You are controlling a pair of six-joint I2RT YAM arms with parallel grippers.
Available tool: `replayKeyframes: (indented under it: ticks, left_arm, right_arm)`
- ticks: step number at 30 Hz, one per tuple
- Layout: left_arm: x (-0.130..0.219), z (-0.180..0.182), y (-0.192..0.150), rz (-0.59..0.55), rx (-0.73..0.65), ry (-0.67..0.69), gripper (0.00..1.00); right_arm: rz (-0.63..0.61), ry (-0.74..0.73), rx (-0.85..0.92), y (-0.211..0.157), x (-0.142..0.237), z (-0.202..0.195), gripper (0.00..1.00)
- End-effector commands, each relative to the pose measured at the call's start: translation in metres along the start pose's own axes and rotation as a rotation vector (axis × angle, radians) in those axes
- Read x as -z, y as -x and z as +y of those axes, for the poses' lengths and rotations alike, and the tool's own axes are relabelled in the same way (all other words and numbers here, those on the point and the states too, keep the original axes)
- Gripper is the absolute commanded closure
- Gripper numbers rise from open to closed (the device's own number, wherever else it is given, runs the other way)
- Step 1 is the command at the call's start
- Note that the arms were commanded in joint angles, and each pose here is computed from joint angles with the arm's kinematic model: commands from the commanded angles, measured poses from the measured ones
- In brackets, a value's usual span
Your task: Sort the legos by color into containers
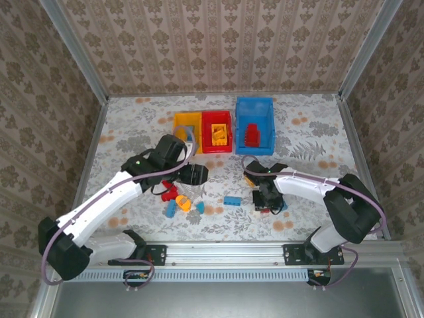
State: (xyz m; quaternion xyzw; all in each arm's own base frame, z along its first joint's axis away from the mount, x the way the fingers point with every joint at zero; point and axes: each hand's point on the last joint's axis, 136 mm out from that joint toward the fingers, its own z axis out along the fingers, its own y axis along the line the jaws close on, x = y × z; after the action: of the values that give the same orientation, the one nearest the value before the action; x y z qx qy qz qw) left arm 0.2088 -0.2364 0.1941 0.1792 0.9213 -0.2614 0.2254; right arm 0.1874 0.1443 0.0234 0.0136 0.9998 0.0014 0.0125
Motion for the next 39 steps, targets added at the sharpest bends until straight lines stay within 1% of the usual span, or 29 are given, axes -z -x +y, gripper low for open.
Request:
replayKeyframes:
  ticks: [1,2,5,7,10,13,15,17,19,23,25,29,31,35,39]
  left_arm:
    - [0.004,-0.006,-0.001,-0.014,-0.005,-0.047,0.28]
    - [0.003,-0.008,-0.002,-0.017,-0.010,-0.053,0.28]
    - [-0.003,-0.019,0.003,-0.040,-0.052,-0.086,0.28]
    - [-0.009,-0.030,0.012,-0.069,-0.087,-0.105,0.28]
    - [-0.013,-0.046,0.031,-0.142,-0.148,-0.099,0.27]
    - [-0.015,-0.055,0.049,-0.235,-0.207,-0.064,0.26]
    - [-0.017,-0.061,0.054,-0.274,-0.236,-0.066,0.26]
    - [-0.024,-0.062,0.053,-0.262,-0.245,-0.063,0.26]
    - [-0.035,-0.065,0.046,-0.210,-0.268,-0.059,0.26]
    - [-0.061,-0.072,0.027,-0.108,-0.349,-0.079,0.26]
    - [-0.077,-0.074,0.015,-0.037,-0.406,-0.077,0.26]
    - [-0.104,-0.076,-0.006,0.081,-0.498,-0.058,0.25]
    - [-0.114,-0.079,-0.016,0.125,-0.555,-0.065,0.25]
    - [-0.124,-0.087,-0.037,0.191,-0.690,-0.104,0.24]
    - [-0.128,-0.088,-0.066,0.264,-0.903,-0.151,0.24]
  right_arm:
    - [-0.171,0.038,0.020,0.038,0.055,0.009,0.75]
    - [-0.193,0.049,0.016,0.048,0.066,0.010,0.75]
    - [-0.256,0.081,0.009,0.094,0.095,0.015,0.76]
    - [-0.281,0.092,0.001,0.133,0.103,0.019,0.76]
    - [-0.325,0.111,-0.028,0.186,0.112,0.021,0.76]
    - [-0.336,0.112,-0.069,0.229,0.110,0.019,0.76]
    - [-0.330,0.117,-0.093,0.251,0.104,0.018,0.75]
    - [-0.323,0.115,-0.117,0.269,0.098,0.017,0.73]
    - [-0.313,0.106,-0.142,0.284,0.092,0.014,0.70]
    - [-0.316,0.119,-0.171,0.303,0.085,0.010,0.67]
    - [-0.313,0.126,-0.173,0.308,0.083,0.010,0.65]
    - [-0.314,0.136,-0.172,0.311,0.087,0.012,0.54]
    - [-0.334,0.143,-0.172,0.311,0.097,0.013,0.49]
    - [-0.389,0.177,-0.178,0.310,0.128,0.015,0.44]
    - [-0.471,0.224,-0.166,0.302,0.175,0.020,0.41]
